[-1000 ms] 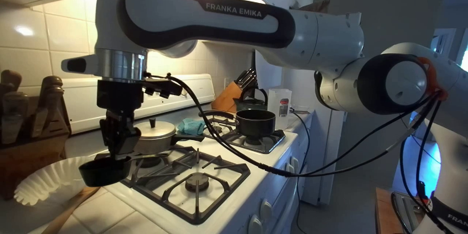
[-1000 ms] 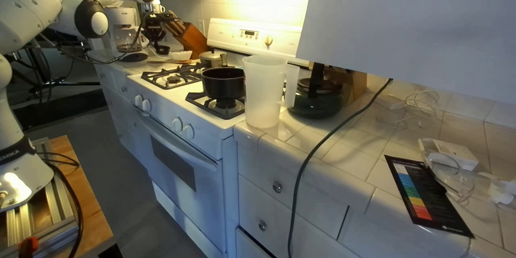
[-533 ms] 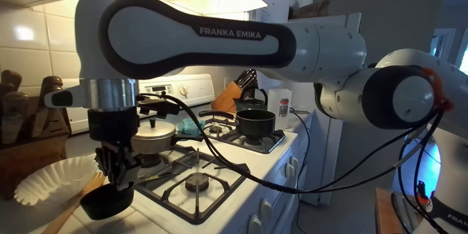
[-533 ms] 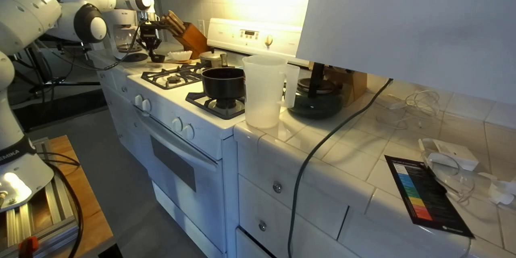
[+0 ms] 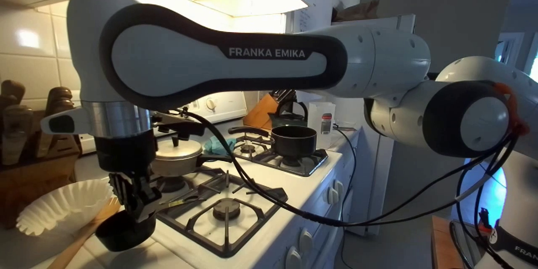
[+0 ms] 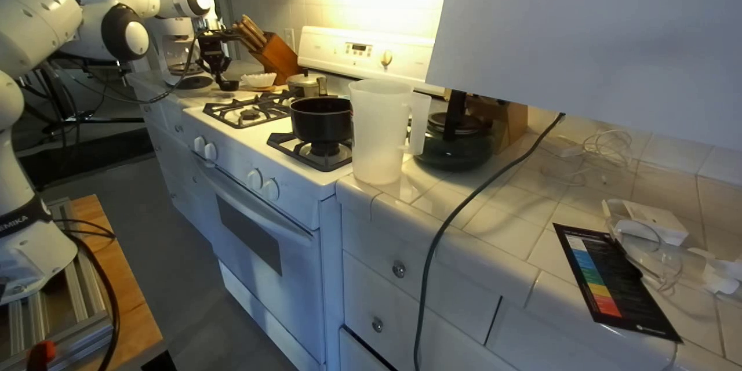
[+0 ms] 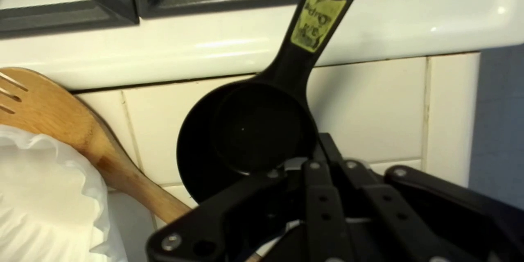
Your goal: Pick up the scooper, wipe it against the towel, then put it on the left counter
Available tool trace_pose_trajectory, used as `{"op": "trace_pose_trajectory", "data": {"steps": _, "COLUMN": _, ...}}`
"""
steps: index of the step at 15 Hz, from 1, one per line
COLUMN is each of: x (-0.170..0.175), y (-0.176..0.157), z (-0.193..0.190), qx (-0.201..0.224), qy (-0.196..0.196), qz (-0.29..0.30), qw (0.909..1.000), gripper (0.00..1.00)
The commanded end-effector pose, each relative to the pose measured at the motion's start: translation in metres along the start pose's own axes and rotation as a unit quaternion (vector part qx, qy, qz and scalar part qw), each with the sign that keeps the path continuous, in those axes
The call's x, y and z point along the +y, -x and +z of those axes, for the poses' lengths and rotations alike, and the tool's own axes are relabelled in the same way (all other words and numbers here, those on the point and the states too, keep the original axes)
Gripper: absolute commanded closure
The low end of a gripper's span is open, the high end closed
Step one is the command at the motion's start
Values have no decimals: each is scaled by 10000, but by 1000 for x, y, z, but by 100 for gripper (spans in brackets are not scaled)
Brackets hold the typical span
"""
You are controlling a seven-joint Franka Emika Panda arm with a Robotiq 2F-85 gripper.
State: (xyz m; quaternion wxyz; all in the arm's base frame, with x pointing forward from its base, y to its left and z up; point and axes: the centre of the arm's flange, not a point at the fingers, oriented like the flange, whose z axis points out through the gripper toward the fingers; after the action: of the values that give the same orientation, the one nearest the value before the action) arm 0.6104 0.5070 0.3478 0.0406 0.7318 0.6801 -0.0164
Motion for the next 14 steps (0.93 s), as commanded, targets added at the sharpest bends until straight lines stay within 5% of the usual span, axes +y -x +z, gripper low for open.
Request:
{"op": "trace_pose_trajectory", "data": {"steps": 1, "x": 11, "y": -20, "z": -2, "qx": -31, "qy": 239, "qz": 117, "qw": 9996, "gripper": 99}}
{"op": "trace_pose_trajectory", "data": {"steps": 10, "x": 12, "y": -32, "z": 2, "qx": 267, "qy": 462, "qz": 327, "qw": 9980, "gripper": 99}}
{"op": "trace_pose_trajectory", "data": {"steps": 11, "x": 11, "y": -33, "z": 3, "qx": 281, "qy": 472, "qz": 338, "qw": 9979, "gripper": 72}}
{"op": "trace_pose_trajectory", "data": {"steps": 14, "x": 12, "y": -34, "z": 6, "qx": 326, "qy": 490, "qz": 357, "qw": 9976, "gripper": 59}}
